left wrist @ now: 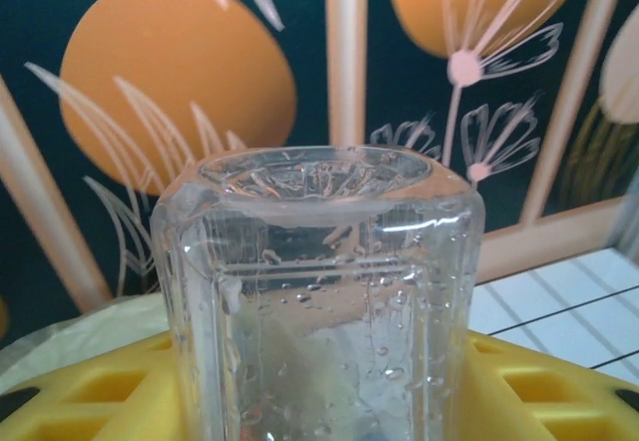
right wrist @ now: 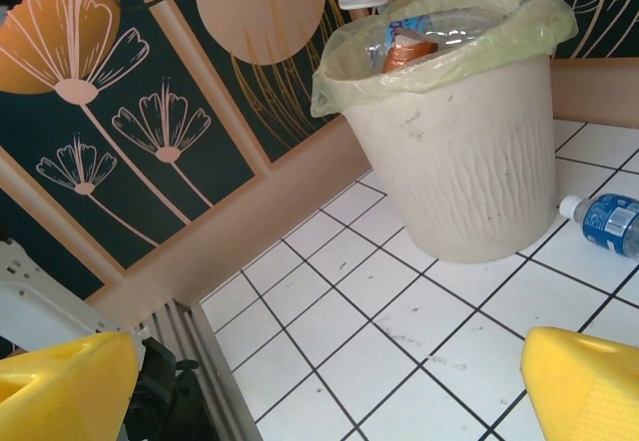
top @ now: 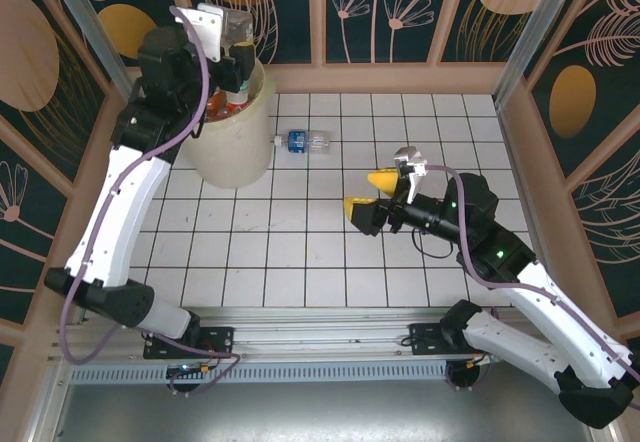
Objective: Put the plastic bottles in the bin
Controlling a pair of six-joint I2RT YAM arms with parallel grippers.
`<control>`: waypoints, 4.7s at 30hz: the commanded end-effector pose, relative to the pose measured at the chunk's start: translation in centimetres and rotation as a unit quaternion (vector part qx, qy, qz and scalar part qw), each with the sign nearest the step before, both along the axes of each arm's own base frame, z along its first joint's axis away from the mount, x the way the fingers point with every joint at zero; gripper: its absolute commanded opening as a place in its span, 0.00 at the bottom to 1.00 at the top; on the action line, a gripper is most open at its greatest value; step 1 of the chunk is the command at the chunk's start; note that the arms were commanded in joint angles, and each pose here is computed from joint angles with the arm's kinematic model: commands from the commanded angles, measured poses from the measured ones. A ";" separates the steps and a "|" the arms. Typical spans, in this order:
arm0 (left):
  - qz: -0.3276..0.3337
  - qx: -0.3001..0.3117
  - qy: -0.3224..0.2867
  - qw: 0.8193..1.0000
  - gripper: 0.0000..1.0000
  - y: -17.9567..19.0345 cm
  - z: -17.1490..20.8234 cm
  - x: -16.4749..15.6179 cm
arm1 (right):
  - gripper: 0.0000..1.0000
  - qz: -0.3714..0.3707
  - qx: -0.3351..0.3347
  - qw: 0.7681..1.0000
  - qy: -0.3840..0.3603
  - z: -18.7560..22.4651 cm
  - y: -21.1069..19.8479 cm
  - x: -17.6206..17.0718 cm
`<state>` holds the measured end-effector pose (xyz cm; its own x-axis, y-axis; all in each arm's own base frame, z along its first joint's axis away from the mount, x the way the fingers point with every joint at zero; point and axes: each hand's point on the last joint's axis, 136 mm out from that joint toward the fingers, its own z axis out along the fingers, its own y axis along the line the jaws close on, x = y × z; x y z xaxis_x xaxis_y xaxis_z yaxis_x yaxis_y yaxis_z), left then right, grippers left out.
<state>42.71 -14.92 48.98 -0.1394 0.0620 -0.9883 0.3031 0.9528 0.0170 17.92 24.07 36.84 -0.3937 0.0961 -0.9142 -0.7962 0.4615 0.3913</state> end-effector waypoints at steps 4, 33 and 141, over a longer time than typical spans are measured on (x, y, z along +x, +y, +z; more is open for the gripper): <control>0.049 0.065 0.044 0.996 0.57 3.1 -3.8 5.2 | 0.99 -0.006 0.008 1.000 -0.012 1.1 -0.3 0.0; 0.058 0.108 0.139 0.983 0.58 4.1 -9.2 7.3 | 0.99 -0.035 -0.014 0.999 0.035 -2.3 0.3 2.1; -0.231 -0.169 0.244 0.927 0.99 -3.8 -27.0 -18.0 | 0.98 0.019 -0.396 0.918 0.000 -31.7 10.2 36.2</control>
<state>24.97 -18.47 21.89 -0.6160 -0.0970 -0.7817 0.5528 0.6537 -0.5168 54.35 33.84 5.49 -0.3942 -0.5888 -0.7057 -0.8072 0.5889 -0.0404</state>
